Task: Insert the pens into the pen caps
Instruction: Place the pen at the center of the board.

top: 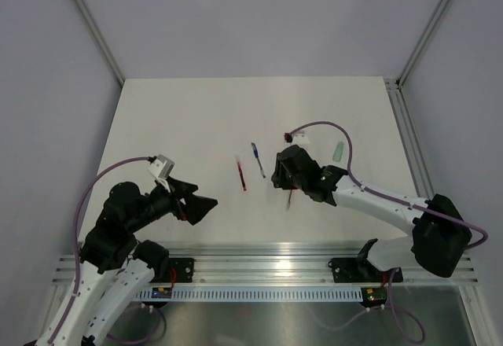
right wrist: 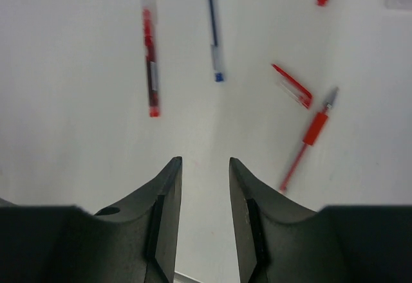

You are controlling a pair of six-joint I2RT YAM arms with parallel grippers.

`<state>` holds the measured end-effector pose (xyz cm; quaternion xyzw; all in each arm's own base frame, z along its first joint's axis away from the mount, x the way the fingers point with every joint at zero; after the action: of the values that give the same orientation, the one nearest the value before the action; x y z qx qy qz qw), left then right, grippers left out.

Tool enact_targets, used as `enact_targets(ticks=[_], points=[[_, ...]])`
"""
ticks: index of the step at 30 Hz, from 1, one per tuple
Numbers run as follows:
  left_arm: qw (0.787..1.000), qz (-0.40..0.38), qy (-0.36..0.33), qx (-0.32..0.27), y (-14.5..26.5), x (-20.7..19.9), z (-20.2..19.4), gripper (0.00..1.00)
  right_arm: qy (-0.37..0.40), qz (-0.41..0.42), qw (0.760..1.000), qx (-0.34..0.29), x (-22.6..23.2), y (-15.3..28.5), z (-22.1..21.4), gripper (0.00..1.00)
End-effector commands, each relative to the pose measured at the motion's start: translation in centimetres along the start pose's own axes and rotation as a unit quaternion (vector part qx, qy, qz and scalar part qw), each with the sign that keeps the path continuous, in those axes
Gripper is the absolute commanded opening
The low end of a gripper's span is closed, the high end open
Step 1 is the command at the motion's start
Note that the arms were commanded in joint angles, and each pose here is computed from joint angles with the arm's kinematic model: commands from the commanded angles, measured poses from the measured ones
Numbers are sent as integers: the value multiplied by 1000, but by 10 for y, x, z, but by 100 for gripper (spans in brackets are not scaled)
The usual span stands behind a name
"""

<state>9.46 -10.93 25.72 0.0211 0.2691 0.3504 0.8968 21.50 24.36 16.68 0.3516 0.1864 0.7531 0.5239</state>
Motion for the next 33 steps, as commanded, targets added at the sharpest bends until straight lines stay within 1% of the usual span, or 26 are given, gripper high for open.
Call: enact_targets(ticks=[1,2,5,8,12,17,19,22,27,29,33], points=[[1000,-8,-18,-18,-5,1,7,99,-4,-114,994,0,-41,16,-14,41],[1000,-8,-17,-17,-5,1,7,99,0,-136,991,5,-48,18,-17,47],[1000,-5,-15,-18,-5,2,7,99,8,-157,987,26,-52,14,-20,50],[1000,-5,-16,-22,-4,2,8,99,15,-172,984,42,-49,0,-21,50],[1000,-9,-19,-24,-3,1,8,99,21,-191,980,59,-49,-19,-23,42],[999,-15,-20,-25,-2,-1,8,99,11,-193,978,79,-51,-45,-27,39],[999,-16,-21,-25,-1,-1,8,99,9,-196,977,82,-52,-48,-28,39],[999,-18,-21,-24,-1,-2,7,99,1,-190,978,88,-53,-56,-29,36],[999,-17,-21,-26,-1,-2,8,99,-5,-205,974,95,-58,-65,-33,30],[999,-19,-21,-23,-2,-2,7,99,-8,-206,974,98,-60,-66,-34,30],[999,-15,-20,-25,-2,-1,7,99,-10,-222,970,100,-65,-65,-38,24]])
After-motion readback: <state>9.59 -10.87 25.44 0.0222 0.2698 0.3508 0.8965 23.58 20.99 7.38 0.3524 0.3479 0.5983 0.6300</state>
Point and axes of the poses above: each gripper's point midway between its finger pads, its own y axis back along the fingers, its own x axis along the line the jaws close on, z = x × y, the point moved 7 cm from there along y, back along the fingers, and after that the axes turned 1 degree about y, right-handed, at the moved point
